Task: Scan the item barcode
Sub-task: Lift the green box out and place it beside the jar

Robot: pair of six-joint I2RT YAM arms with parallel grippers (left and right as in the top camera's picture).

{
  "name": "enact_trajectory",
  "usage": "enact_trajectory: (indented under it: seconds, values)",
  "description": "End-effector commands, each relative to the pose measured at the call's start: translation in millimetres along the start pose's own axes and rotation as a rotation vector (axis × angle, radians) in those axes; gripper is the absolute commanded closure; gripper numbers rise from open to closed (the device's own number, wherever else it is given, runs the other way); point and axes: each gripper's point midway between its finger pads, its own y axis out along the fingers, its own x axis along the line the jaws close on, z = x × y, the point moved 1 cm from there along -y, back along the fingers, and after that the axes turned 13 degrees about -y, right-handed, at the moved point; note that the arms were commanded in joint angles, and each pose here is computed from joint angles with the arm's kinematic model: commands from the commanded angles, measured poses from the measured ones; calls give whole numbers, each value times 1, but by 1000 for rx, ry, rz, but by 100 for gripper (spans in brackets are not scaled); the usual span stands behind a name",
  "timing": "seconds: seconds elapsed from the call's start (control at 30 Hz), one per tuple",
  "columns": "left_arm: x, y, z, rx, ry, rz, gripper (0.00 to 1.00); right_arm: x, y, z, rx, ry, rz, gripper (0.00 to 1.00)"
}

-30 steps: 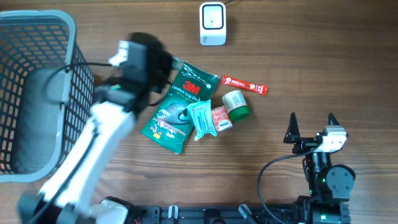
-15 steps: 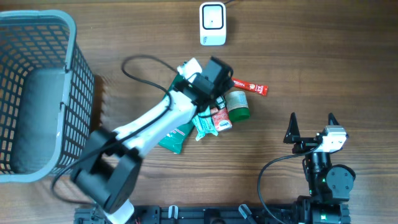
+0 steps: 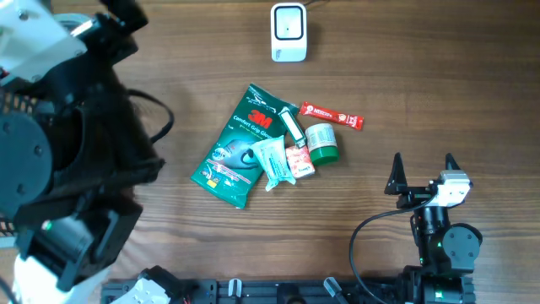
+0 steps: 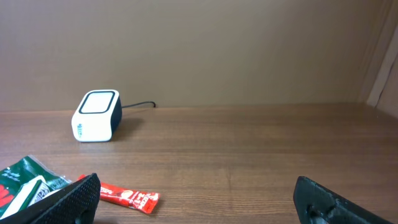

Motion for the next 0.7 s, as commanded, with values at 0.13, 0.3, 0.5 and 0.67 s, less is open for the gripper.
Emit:
enact_trajectory:
  seconds: [0.13,0.3,0.5,0.67]
  values:
    - [54,-35,-29,32,-77,153,0,-2,0,-1,-5,-18,10,0]
    - [90,-97,-34,-10,-240,356,0,-2,0,-1,-6,-18,10,0]
    - [117,-183,-47,-197,-250,418,0,-2,0,-1,-5,-18,11,0]
    - [136,-270,-69,-312,-316,605,0,-2,0,-1,-6,-18,10,1]
